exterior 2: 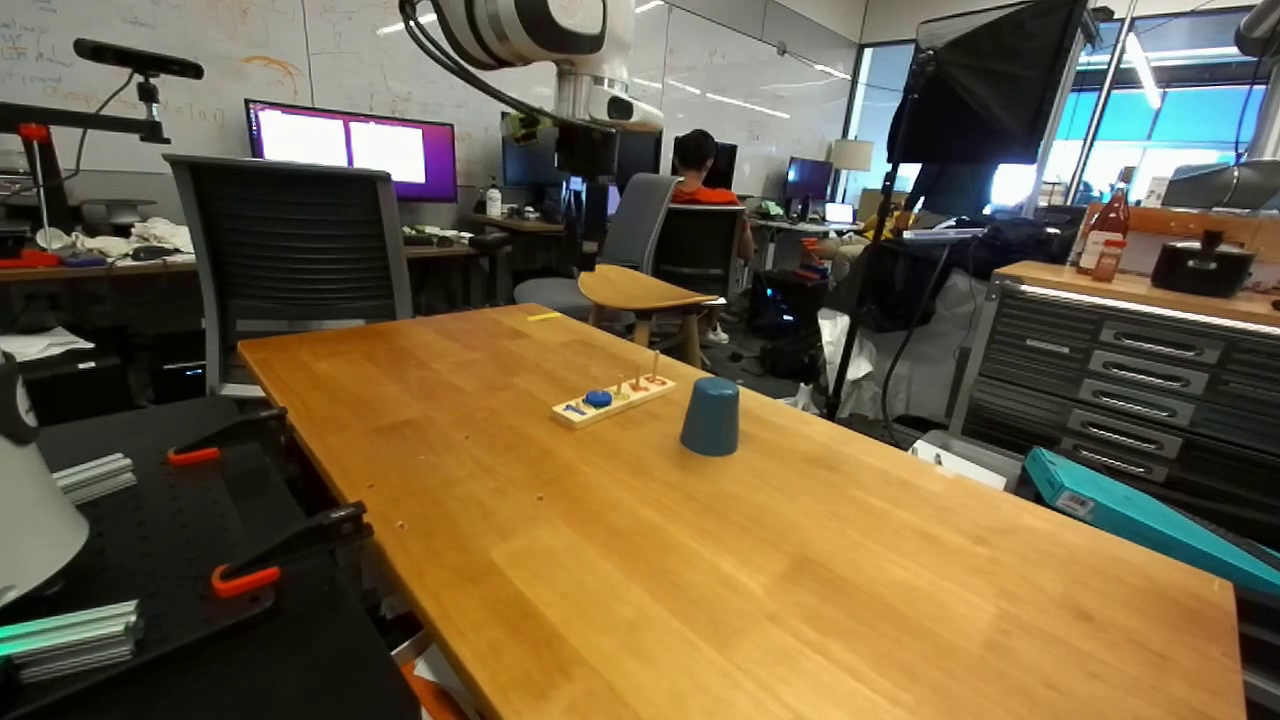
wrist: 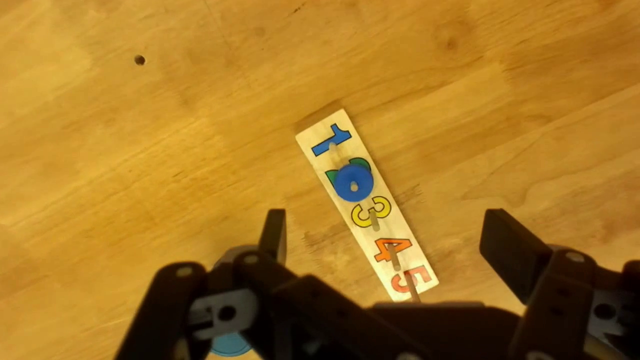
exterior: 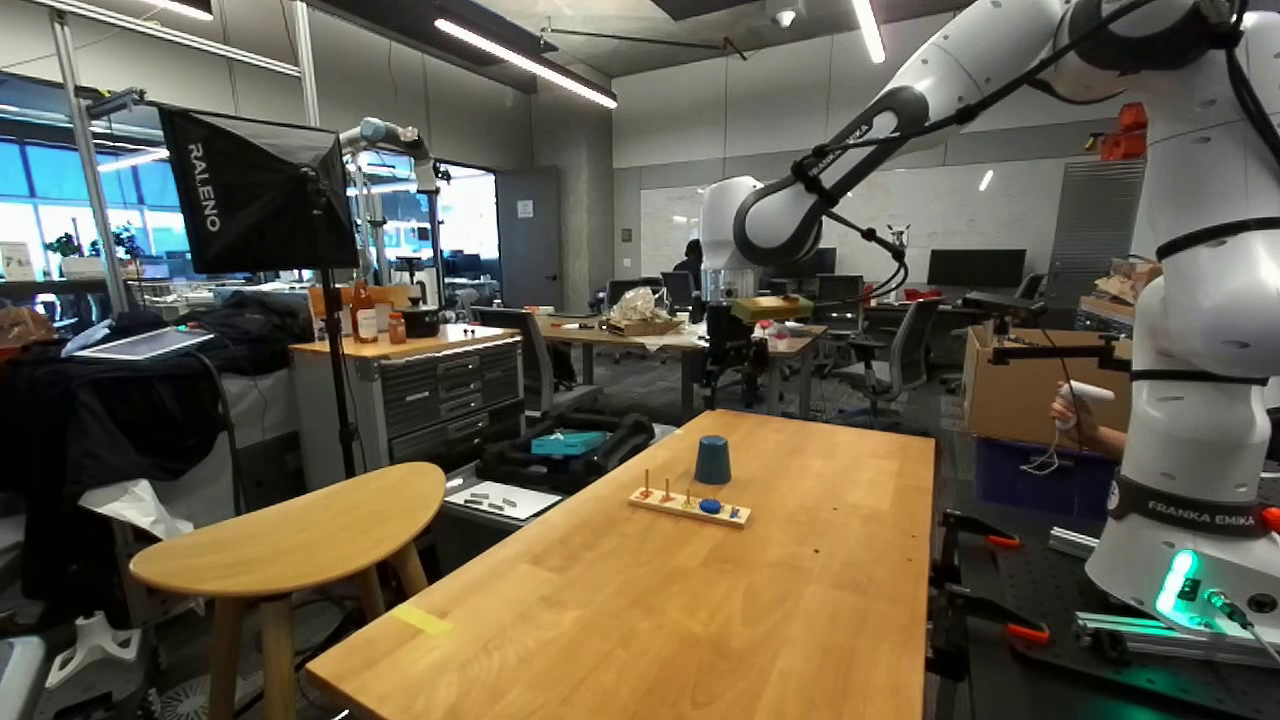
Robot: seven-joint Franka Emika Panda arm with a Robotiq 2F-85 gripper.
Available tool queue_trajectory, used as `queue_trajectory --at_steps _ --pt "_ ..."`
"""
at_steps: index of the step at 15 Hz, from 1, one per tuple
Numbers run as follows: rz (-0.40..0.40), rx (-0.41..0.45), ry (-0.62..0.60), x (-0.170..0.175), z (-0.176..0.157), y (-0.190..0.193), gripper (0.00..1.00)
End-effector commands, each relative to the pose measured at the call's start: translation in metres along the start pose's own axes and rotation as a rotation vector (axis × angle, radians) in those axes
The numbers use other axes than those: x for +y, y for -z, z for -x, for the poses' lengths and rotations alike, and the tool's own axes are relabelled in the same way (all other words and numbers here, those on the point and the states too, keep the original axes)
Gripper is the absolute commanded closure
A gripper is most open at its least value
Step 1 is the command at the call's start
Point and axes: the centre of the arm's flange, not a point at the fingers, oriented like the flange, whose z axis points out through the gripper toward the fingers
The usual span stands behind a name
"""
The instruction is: Take the blue disk from the wooden base and put it on the table
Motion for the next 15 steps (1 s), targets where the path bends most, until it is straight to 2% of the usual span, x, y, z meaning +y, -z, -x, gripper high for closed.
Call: queue_trajectory --at_steps 1,7,15 --pt "-0.012 0.036 -0.016 0.008 -0.011 -0.04 0.0" --pt "-0.033 0.058 -0.054 0.014 -0.013 -0.097 0.0" --pt "-0.06 0.101 -0.118 -0.001 -0.025 -0.139 0.0"
